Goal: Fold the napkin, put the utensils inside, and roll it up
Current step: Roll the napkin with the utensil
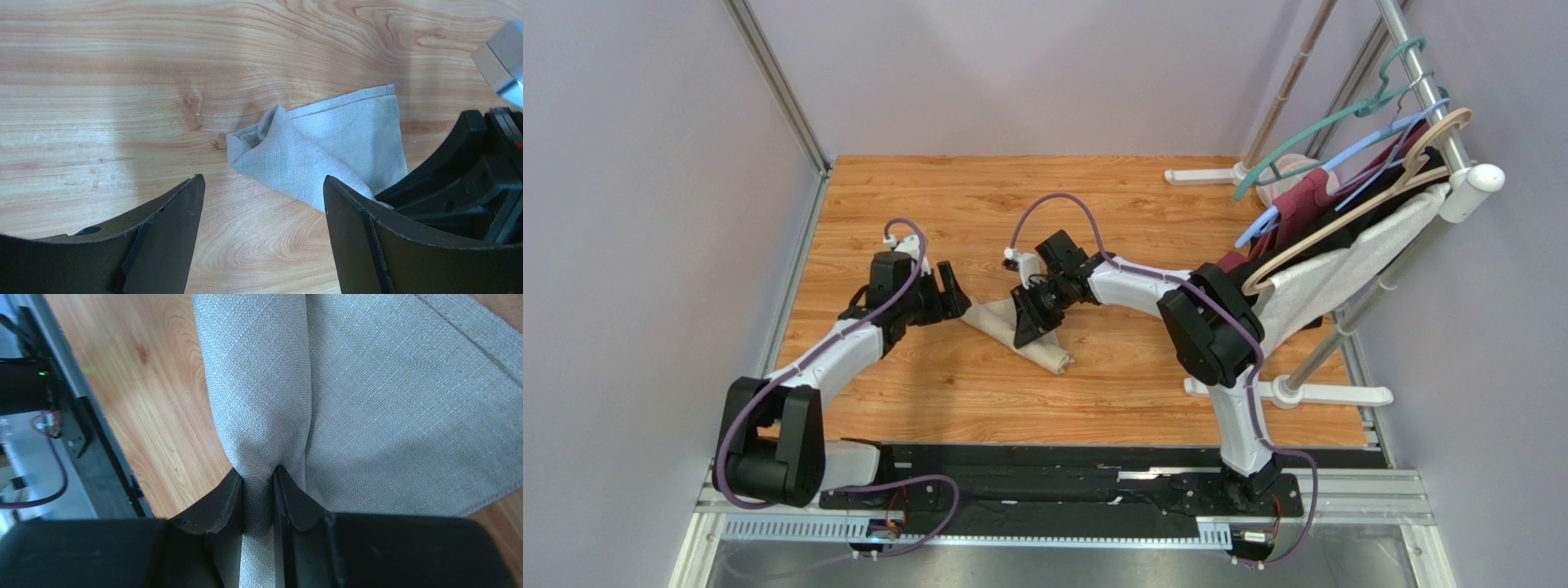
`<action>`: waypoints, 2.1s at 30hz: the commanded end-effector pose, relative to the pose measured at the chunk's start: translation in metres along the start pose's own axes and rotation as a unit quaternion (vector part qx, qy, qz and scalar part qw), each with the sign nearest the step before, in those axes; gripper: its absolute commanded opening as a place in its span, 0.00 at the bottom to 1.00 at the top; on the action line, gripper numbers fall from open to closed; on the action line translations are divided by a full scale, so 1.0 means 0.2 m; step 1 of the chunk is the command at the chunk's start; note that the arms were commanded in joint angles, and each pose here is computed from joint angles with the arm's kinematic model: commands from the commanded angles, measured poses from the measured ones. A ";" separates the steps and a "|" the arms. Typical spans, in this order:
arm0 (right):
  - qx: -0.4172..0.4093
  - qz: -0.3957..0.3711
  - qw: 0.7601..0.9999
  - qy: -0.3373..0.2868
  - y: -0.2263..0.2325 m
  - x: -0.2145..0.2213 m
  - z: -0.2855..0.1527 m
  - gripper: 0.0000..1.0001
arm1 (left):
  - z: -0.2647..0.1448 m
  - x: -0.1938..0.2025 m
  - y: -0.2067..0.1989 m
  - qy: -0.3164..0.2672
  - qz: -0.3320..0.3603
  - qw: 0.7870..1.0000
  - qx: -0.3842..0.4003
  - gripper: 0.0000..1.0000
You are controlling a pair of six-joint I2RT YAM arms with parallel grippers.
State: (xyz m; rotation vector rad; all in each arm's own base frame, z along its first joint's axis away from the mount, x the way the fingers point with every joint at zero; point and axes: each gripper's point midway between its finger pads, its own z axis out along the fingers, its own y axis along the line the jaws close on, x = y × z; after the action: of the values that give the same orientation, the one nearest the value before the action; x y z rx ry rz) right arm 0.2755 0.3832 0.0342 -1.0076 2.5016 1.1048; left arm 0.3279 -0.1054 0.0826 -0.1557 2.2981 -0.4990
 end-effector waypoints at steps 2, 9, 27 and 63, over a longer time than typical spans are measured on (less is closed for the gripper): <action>-0.065 0.084 0.993 0.060 0.01 0.16 0.07 0.16 | 0.04 -0.06 -0.06 -0.024 0.009 0.999 0.033 0.78; -0.091 0.117 0.987 0.065 -0.03 0.17 0.08 0.16 | 0.09 -0.08 -0.07 -0.028 0.010 0.999 0.045 0.75; -0.089 0.117 0.988 0.050 -0.05 0.08 0.02 0.36 | 0.21 -0.03 -0.08 0.029 0.000 0.998 0.053 0.17; 0.333 -0.230 0.914 -0.030 0.04 -0.17 0.01 0.52 | 0.27 0.01 -0.08 0.090 -0.012 0.995 0.043 0.00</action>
State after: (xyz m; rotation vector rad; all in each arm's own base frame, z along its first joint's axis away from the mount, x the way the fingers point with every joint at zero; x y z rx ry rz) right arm 0.2795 0.4022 0.0514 -1.2219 2.2153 0.1899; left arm 0.3570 -0.1337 0.0454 -0.1336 2.4633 -0.6367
